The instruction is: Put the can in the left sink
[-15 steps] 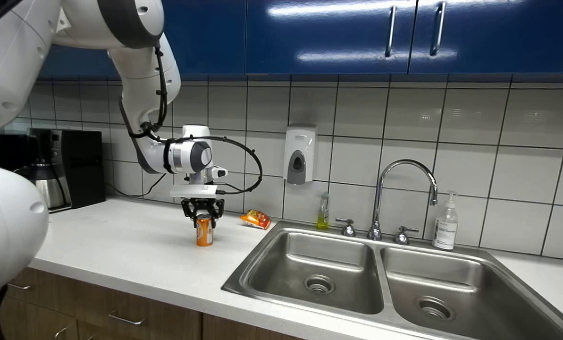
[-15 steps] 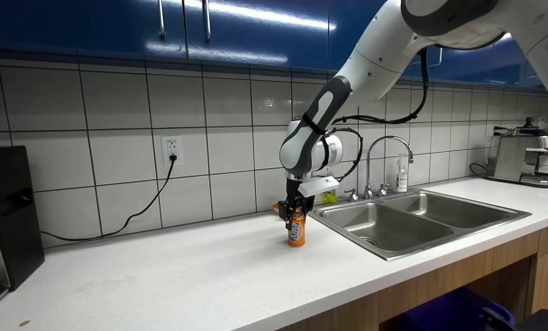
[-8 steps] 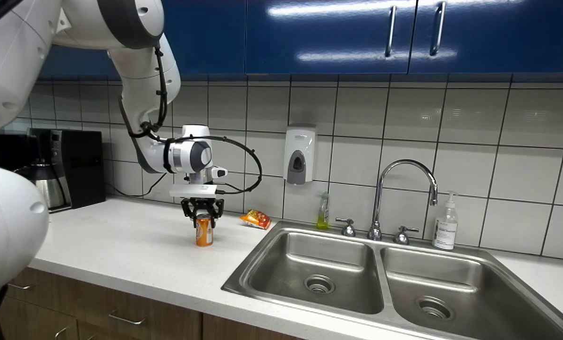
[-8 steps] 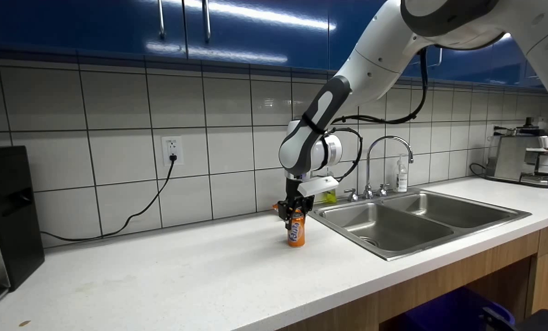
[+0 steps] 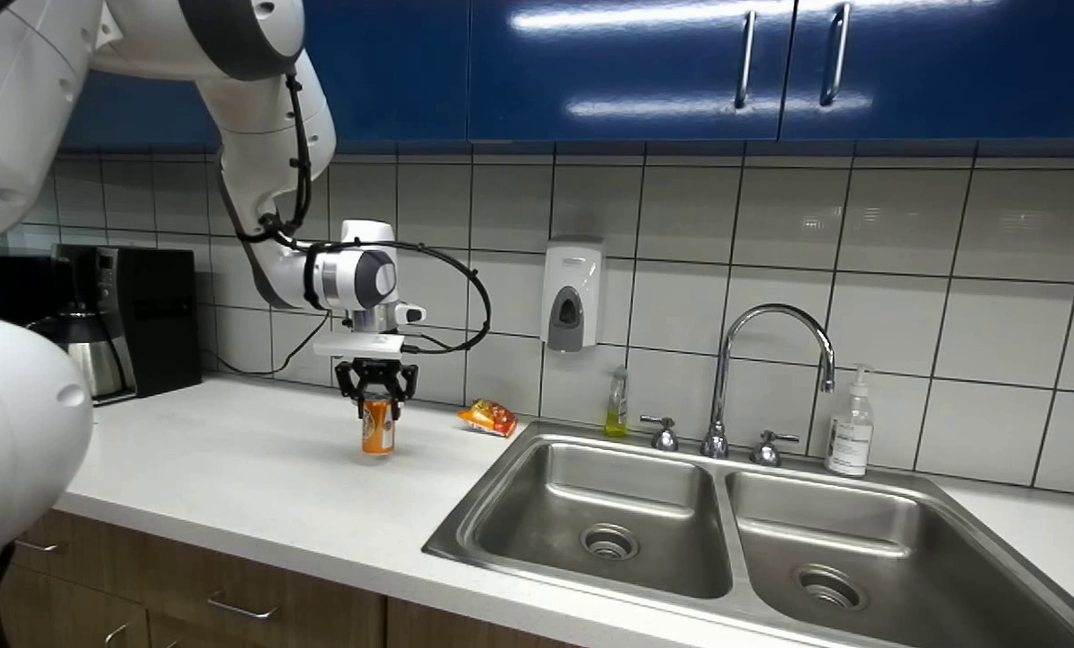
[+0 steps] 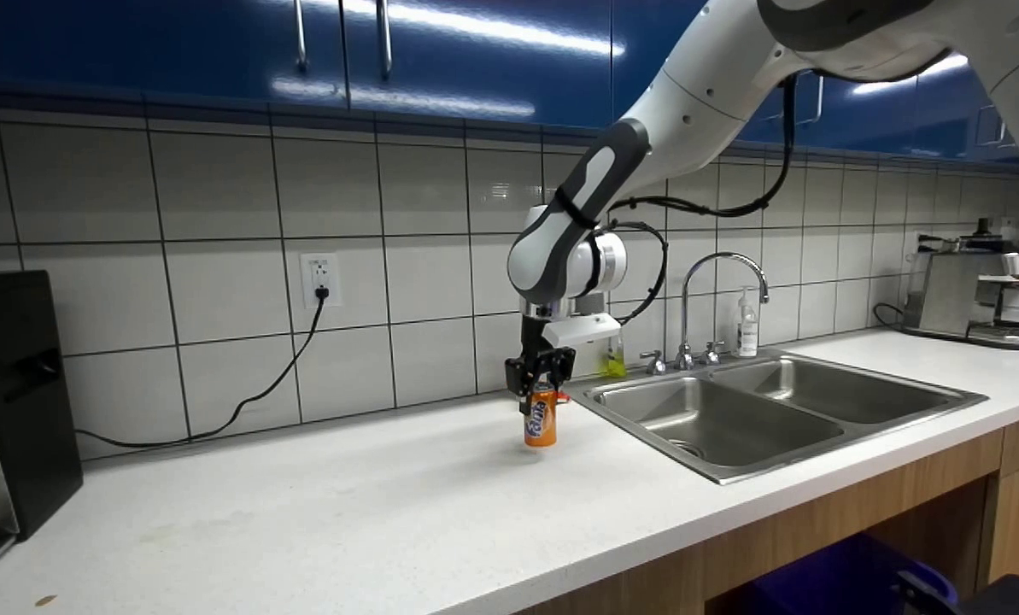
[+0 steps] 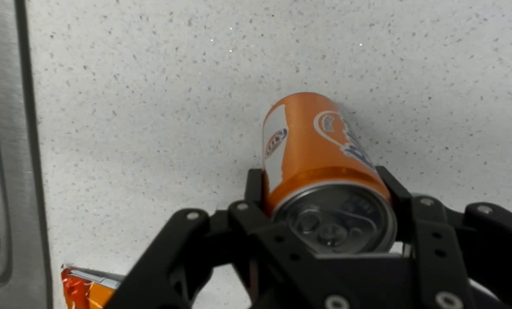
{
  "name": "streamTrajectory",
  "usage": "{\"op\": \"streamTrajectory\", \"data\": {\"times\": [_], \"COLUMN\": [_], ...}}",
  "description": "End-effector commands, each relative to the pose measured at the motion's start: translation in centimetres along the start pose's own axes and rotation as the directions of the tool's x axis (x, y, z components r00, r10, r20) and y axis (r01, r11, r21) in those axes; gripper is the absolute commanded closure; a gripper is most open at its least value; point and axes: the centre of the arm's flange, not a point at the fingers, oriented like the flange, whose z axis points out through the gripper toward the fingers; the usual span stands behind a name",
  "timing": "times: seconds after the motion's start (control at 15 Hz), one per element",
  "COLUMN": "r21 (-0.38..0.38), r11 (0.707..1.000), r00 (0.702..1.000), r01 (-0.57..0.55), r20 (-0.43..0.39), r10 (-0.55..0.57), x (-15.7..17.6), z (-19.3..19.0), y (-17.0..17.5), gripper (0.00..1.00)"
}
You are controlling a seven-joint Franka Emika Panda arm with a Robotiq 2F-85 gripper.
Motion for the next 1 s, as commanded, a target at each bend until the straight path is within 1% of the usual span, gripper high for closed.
{"op": "streamTrajectory", "data": {"times": [0.0,0.33,0.47,0.53,0.6,0.93], "r21": [0.047,0.062,0.056,0.046,0.046,0.048], "r11": [0.998,0.996,0.995,0.997,0.997,0.997], "r00": [1.000,0.997,0.996,0.998,0.997,0.998], "r01": [-0.031,-0.066,-0.079,-0.058,-0.059,-0.058], "r20": [-0.001,-0.027,-0.038,-0.037,-0.038,-0.023], "r10": [0.031,0.068,0.081,0.060,0.061,0.060], "x": [0.3,0.4,0.6,0.7,0.7,0.5], "z": [-4.2,-6.5,-7.0,-5.1,-5.2,-4.2], "y": [-0.1,0.2,0.6,0.1,0.2,0.1], "gripper": [0.62,0.62,0.62,0.62,0.37,0.37]}}
